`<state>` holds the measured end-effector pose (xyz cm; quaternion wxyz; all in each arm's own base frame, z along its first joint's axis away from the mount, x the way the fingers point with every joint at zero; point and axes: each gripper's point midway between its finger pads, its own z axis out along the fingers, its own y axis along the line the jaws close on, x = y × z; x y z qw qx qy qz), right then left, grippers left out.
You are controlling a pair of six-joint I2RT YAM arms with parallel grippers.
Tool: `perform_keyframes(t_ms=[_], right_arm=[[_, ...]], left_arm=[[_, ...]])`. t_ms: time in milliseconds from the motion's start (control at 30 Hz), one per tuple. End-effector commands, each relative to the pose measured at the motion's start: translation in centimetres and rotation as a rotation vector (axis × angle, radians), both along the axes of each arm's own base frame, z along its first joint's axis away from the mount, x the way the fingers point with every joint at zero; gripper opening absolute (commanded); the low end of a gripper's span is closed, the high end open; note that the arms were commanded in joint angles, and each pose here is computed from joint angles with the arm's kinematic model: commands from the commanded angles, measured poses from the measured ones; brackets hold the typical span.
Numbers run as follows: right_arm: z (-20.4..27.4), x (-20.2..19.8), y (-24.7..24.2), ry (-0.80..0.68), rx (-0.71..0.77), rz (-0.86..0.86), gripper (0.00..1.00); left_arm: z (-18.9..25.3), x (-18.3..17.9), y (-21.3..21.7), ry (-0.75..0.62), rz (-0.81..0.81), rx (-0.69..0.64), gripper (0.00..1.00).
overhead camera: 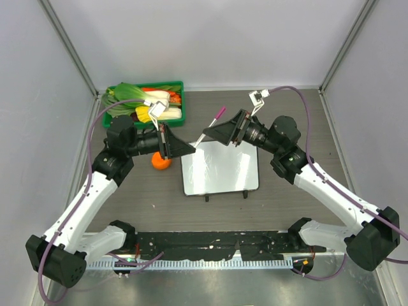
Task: Write a sentence on the whiteboard
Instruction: Pass from the right arm to the left, then pass from the left arm to the right
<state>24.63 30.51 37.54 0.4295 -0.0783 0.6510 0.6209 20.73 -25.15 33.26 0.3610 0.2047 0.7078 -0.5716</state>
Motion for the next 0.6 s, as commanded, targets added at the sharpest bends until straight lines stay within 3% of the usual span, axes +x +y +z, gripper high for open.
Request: perform_keyframes(t_ms=[0,67,133,367,567], right_arm=[[2.6,-2.3,0.2,-0.093,0.04,0.153,0.99],[2.6,-3.1,0.6,-0.101,0.049,0.222,0.99],[2.9,-4.4,1.0,-0.121,0.076,0.31,0.92],[2.7,-5.3,1.6,-0.11,0.087,0.423,0.59],[2.1,-5.3,1.5,-0.101,0.054,0.419,0.49]], left_arm=[[2.4,-1.5,0.3,-0.083,-0.042,0.0,0.0],[2.6,-2.2,0.3,-0.091,-0.084,-0.004,0.0],[2.7,-2.8,0.1,-0.089,-0.129,-0.011,0.0],[2.9,-3.6,0.0,-0.096,-0.189,-0.015,0.0],[2.8,-3.5,0.1,-0.094,-0.178,-0.006,0.0]])
